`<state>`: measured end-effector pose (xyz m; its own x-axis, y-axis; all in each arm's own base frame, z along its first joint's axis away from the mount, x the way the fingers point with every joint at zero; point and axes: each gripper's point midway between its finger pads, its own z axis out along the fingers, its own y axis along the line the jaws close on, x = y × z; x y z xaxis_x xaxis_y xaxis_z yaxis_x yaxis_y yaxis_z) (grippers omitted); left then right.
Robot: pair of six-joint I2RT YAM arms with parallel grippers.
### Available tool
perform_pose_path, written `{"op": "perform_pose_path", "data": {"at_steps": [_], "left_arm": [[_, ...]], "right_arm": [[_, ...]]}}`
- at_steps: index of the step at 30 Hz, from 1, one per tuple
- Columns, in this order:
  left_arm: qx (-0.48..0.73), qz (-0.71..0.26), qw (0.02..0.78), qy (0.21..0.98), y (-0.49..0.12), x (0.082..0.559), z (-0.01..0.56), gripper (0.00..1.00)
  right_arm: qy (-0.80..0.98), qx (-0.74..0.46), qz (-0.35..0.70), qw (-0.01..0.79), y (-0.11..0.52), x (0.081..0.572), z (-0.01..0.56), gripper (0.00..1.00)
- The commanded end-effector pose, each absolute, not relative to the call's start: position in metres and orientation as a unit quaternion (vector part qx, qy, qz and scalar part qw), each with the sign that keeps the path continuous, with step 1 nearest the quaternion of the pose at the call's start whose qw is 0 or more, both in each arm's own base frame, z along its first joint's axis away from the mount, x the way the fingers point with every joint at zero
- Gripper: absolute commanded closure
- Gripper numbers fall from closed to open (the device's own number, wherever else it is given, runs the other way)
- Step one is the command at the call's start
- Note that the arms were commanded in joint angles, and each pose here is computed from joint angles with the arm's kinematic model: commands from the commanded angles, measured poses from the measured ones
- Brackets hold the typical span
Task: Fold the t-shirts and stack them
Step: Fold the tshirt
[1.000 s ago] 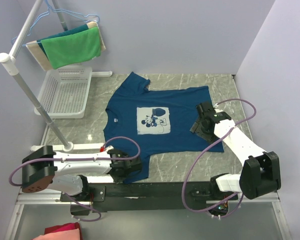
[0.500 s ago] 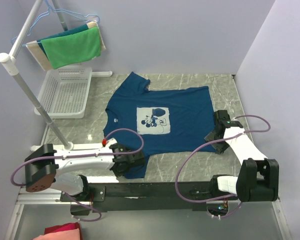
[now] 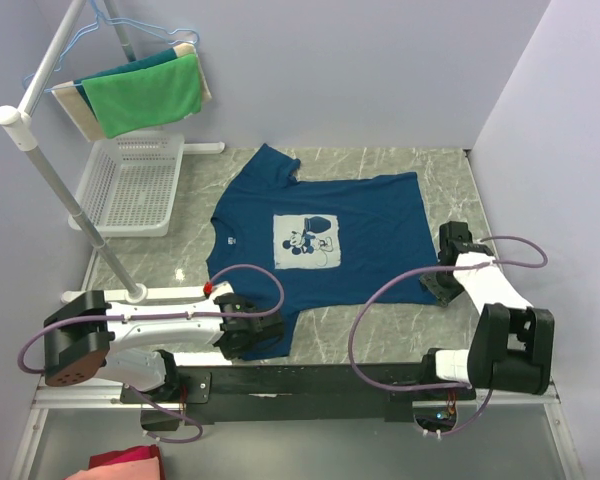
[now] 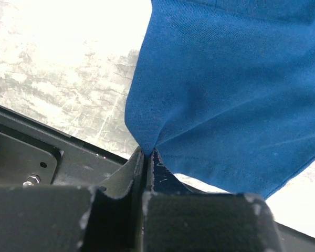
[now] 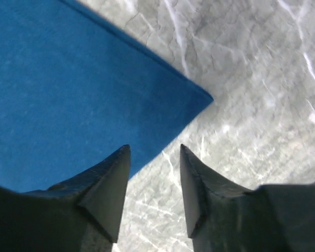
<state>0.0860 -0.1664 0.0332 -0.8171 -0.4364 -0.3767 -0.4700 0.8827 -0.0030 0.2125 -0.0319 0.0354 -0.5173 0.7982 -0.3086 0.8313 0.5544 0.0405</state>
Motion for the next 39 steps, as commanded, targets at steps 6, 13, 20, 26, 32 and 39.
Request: {"op": "perform_pose_path", "data": {"at_steps": [6,13,20,26,32,39], "left_arm": [[-0.233,0.038,0.179,0.955,-0.17,0.083,0.033,0.97],[-0.242,0.036,0.177,0.953,-0.17,0.082,0.034,0.97],[-0.251,0.039,0.181,0.95,-0.168,0.083,0.037,0.96],[-0.261,0.032,0.184,0.947,-0.168,0.084,0.043,0.96],[-0.266,0.035,0.184,0.946,-0.165,0.083,0.043,0.95],[-0.265,0.038,0.188,0.945,-0.165,0.084,0.046,0.96]], "right_arm": [[0.873,0.47,-0.046,0.125,-0.039,0.22,0.014,0.67],[0.878,0.466,-0.049,0.1,-0.038,0.206,0.0,0.73],[0.88,0.461,-0.048,0.098,-0.041,0.206,0.0,0.5],[0.882,0.461,-0.056,0.083,-0.042,0.205,-0.004,0.44],[0.881,0.464,-0.057,0.065,-0.039,0.199,-0.013,0.54],[0.882,0.465,-0.06,0.059,-0.039,0.199,-0.016,0.81]]}}
